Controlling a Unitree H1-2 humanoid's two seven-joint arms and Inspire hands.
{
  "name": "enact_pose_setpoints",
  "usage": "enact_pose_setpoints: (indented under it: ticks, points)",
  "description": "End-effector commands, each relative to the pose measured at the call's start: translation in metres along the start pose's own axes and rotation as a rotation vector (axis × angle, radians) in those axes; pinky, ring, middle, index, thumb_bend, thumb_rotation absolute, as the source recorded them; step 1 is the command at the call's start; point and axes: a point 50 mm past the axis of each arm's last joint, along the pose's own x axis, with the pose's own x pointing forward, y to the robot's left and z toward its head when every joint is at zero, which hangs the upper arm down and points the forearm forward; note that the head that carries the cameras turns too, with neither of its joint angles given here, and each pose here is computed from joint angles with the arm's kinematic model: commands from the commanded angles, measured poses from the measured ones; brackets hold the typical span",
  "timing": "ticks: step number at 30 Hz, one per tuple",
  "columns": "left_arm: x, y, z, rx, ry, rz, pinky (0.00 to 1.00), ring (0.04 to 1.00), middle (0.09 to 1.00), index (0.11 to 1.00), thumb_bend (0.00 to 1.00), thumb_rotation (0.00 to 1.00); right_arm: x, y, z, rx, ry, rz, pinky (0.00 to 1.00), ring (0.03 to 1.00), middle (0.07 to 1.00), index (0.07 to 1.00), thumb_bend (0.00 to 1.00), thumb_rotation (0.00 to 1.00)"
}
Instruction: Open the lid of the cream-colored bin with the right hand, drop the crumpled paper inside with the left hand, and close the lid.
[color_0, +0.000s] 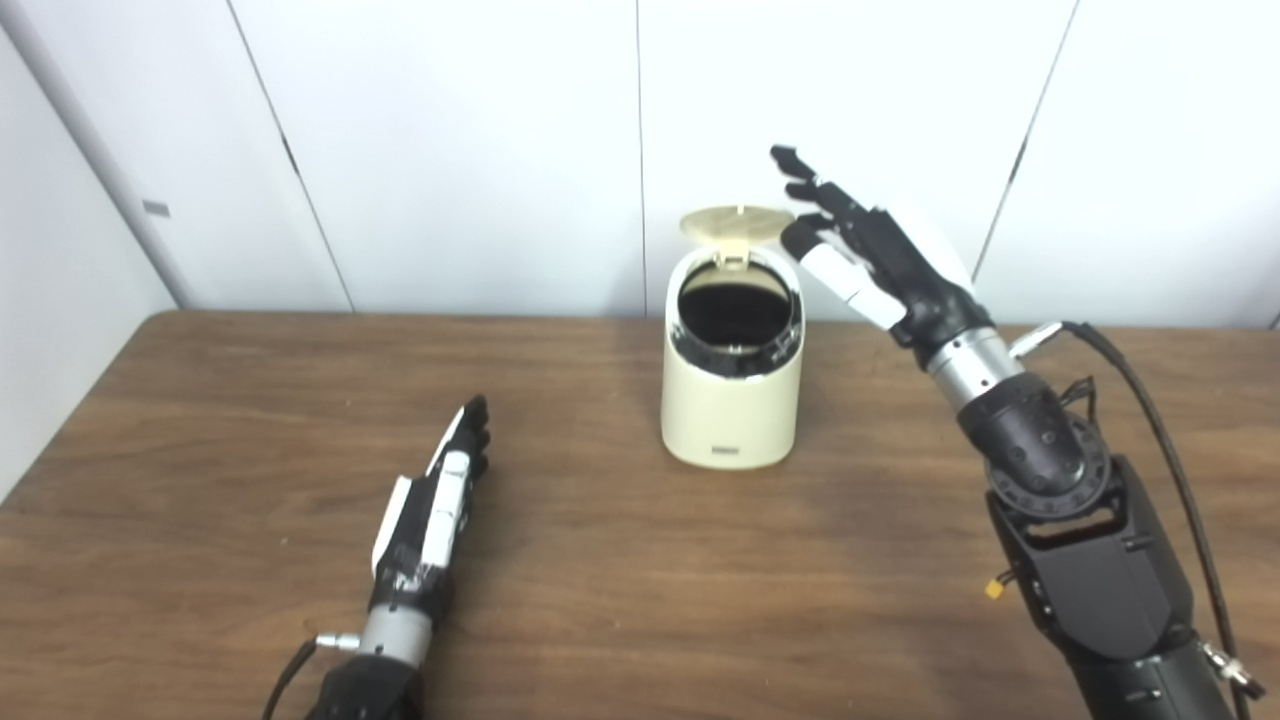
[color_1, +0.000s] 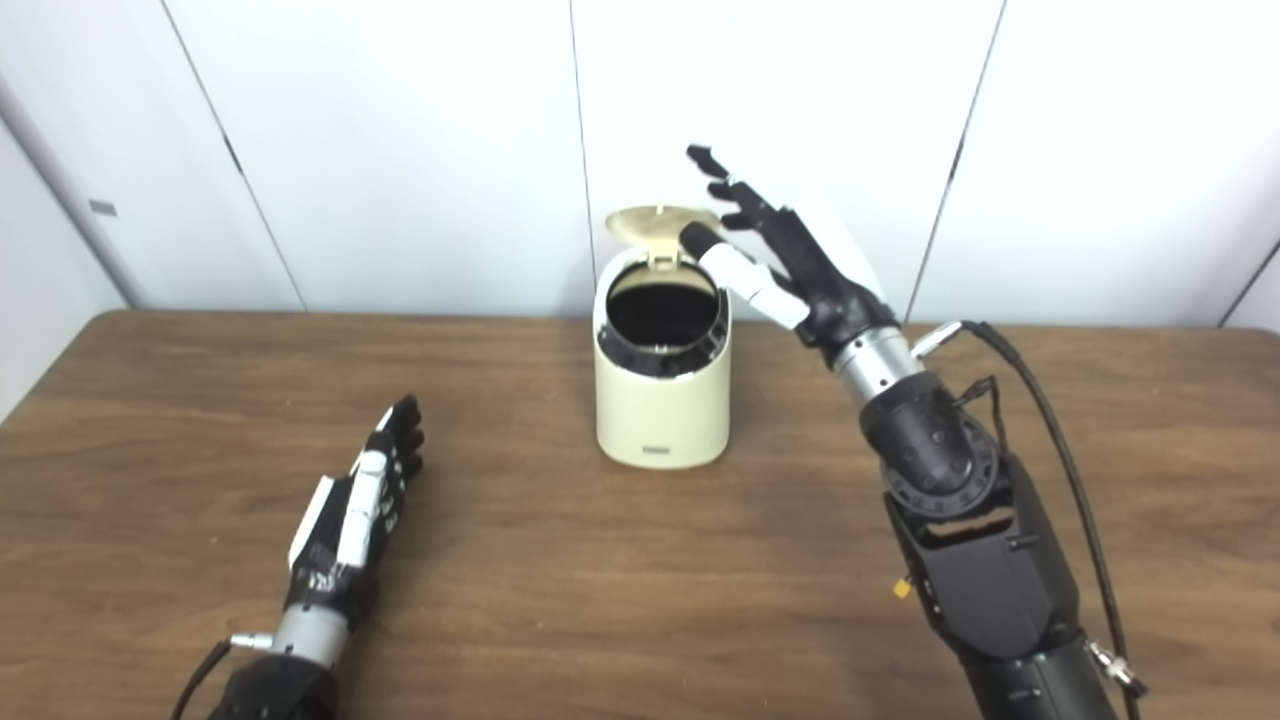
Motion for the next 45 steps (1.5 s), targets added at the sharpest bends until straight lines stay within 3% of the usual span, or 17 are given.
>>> enact_pose_setpoints:
  ticks: [1, 21, 35, 45]
  points:
    - [-0.001, -0.004, -0.006, -0.005, 0.024, -0.012, 1.0, 1.0, 1.0, 1.0, 0.44, 0.99, 0.016, -0.01, 0.022, -0.023, -0.105, -0.016, 0.85, 0.925, 0.949, 0.928, 0.54, 1.0]
    - [-0.007, -0.016, -0.02, -0.031, 0.042, -0.003, 1.0, 1.0, 1.0, 1.0, 0.5, 0.94, 0.015, -0.015, 0.016, -0.205, -0.07, 0.086, 0.86, 0.9, 0.899, 0.859, 0.5, 1.0]
    - [-0.006, -0.018, -0.015, -0.029, 0.045, 0.002, 1.0, 1.0, 1.0, 1.0, 0.49, 0.95, 0.008, -0.017, 0.012, -0.256, -0.034, 0.167, 0.91, 0.941, 0.913, 0.871, 0.5, 1.0]
    - [-0.006, -0.02, -0.012, -0.011, 0.043, 0.003, 1.0, 1.0, 1.0, 1.0, 0.52, 0.94, 0.002, -0.015, 0.017, -0.335, -0.014, 0.251, 0.92, 0.974, 0.902, 0.861, 0.57, 1.0]
